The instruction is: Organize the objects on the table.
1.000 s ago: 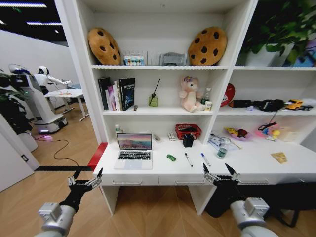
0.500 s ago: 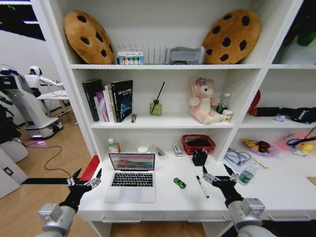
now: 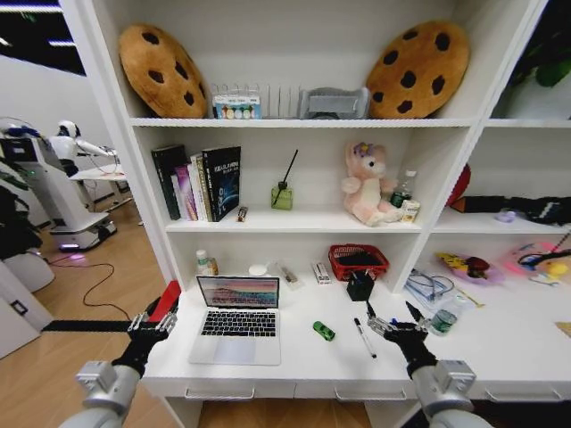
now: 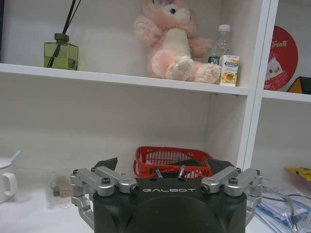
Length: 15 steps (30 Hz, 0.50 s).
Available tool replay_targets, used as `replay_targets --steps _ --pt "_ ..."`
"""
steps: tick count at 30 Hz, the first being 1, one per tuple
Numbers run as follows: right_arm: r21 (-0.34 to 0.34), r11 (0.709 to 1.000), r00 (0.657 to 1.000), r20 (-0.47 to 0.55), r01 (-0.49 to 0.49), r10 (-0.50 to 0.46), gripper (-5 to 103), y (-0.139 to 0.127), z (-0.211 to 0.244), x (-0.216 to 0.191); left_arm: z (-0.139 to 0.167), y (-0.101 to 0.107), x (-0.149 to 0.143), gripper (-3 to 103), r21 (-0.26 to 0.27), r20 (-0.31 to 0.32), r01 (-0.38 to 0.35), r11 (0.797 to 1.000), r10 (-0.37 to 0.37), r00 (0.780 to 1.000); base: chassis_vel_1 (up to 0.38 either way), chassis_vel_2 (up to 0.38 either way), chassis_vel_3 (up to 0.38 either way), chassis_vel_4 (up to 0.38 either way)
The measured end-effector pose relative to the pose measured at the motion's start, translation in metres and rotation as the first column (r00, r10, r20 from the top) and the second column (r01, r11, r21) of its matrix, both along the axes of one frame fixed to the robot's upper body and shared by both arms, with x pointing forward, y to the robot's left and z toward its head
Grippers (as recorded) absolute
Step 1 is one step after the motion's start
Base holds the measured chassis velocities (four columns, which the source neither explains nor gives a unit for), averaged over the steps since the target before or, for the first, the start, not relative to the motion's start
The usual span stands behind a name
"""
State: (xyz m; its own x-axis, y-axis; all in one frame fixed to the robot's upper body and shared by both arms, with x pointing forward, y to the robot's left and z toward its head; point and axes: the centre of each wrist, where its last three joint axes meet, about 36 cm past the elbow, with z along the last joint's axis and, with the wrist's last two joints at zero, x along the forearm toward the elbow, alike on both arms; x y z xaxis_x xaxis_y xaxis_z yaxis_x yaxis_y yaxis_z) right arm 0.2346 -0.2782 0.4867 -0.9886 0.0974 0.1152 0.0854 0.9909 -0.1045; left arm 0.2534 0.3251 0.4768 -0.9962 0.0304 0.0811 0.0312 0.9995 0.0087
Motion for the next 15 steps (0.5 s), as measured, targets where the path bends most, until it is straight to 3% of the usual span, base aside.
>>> replay_targets --steps 4,6,10,15 --pt "0.001 1.000 1.000 0.000 0.001 -0.001 100 0.001 0.000 0.000 0.000 0.001 0.002 23 -0.002 0.002 0.002 1.000 -0.002 1.000 0.000 0.000 0.000 0.000" --pt "0.001 1.000 1.000 0.001 0.002 -0.002 100 0.001 0.000 0.000 0.000 0.002 0.003 23 -0.002 0.004 0.005 1.000 -0.005 1.000 0.000 0.000 0.000 0.000" --pt "-0.003 1.000 1.000 0.002 0.006 -0.006 100 0.000 0.001 0.001 0.004 0.004 0.017 3 -0.012 0.038 0.037 0.999 -0.036 0.999 0.000 0.000 0.000 0.000" --pt "-0.008 1.000 1.000 -0.009 0.006 -0.006 100 -0.002 -0.003 0.005 0.031 -0.002 0.035 0 -0.013 0.036 0.039 0.999 -0.038 0.999 0.000 0.000 0.000 0.000"
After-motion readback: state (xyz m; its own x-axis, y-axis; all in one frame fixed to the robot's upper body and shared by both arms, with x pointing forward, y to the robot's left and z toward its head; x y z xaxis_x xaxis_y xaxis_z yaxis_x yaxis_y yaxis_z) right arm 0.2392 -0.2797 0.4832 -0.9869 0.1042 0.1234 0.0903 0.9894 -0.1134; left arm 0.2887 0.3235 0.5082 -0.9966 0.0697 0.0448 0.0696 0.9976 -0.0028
